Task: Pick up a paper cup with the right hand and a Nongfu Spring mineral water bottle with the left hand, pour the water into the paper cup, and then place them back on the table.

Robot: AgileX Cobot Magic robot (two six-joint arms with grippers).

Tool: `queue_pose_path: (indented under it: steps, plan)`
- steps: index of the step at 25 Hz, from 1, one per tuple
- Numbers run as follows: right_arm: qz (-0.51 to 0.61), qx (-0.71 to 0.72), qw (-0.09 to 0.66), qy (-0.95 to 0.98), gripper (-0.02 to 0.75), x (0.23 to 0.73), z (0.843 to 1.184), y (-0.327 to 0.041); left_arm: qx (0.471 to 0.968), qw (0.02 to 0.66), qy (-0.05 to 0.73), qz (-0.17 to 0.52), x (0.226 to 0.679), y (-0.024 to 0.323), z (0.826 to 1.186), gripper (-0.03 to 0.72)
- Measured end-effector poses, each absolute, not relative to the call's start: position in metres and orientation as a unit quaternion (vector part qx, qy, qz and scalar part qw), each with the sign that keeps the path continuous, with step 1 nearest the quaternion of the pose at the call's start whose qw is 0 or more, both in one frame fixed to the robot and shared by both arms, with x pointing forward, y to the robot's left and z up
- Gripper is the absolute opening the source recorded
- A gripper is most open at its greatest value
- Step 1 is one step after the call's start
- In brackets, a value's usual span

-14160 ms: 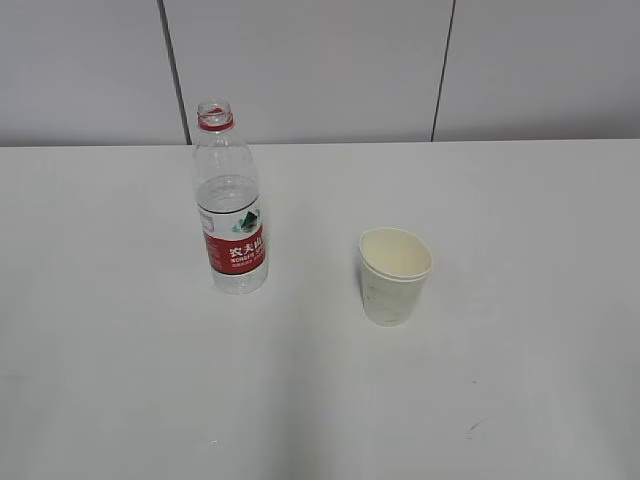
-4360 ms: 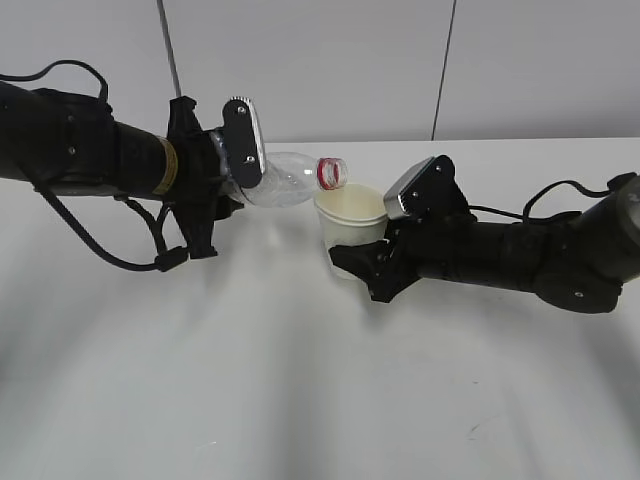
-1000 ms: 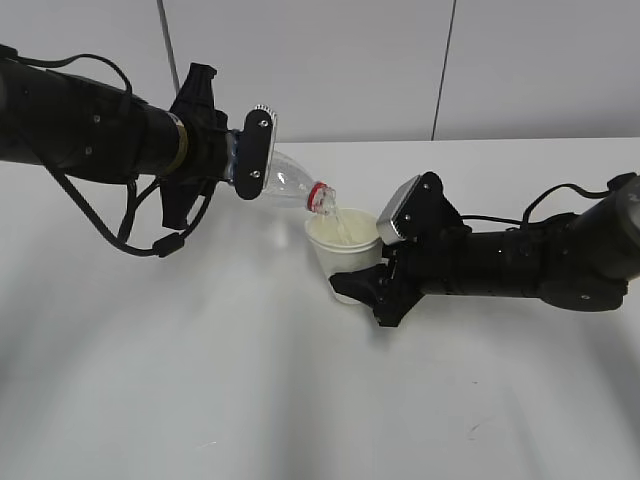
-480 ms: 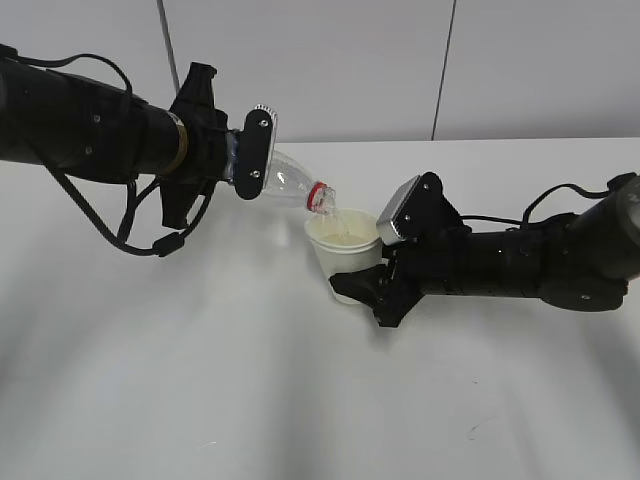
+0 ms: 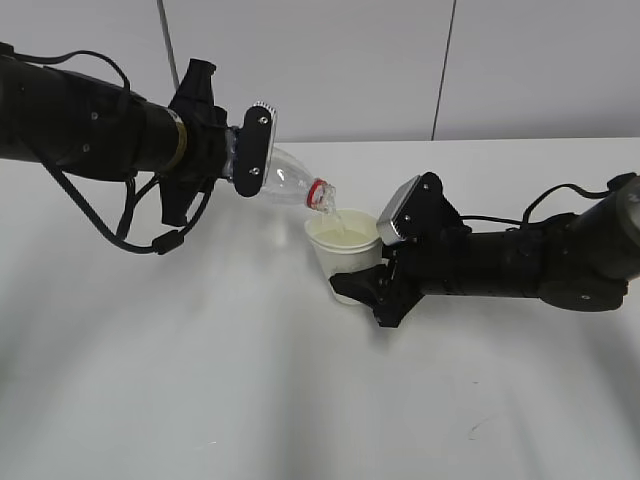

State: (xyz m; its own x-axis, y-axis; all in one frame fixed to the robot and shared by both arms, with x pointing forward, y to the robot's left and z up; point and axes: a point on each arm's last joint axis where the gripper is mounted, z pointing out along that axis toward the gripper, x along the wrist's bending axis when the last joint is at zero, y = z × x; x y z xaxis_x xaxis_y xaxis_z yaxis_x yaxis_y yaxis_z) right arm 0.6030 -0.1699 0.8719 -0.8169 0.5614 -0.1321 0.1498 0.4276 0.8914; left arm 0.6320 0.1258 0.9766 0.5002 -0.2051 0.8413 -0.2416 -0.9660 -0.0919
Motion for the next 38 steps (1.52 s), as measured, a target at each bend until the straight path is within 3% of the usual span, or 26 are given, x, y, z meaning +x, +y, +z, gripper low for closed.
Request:
queue_pose_path:
  steps: [8,16,22,27,38]
  plan:
    - [0.500,0.226,0.213,0.808,0.495,0.604,0.874,-0.170,0.876,0.065,-0.071,0.473,0.631,0.124,0.976,0.311]
    - [0.517,0.274,0.230,0.778,0.495,0.611,0.879,-0.172,0.886,0.184,0.113,0.409,0.627,0.120,0.971,0.311]
    - [0.526,0.318,0.263,0.744,0.495,0.619,0.883,-0.178,0.849,0.314,0.244,0.348,0.630,0.123,0.971,0.311]
    - [0.547,0.342,0.293,0.705,0.495,0.624,0.891,-0.182,0.816,0.404,0.279,0.306,0.623,0.130,0.960,0.311]
    - [0.537,0.379,0.344,0.670,0.495,0.632,0.890,-0.192,0.750,0.521,0.315,0.257,0.607,0.147,0.925,0.311]
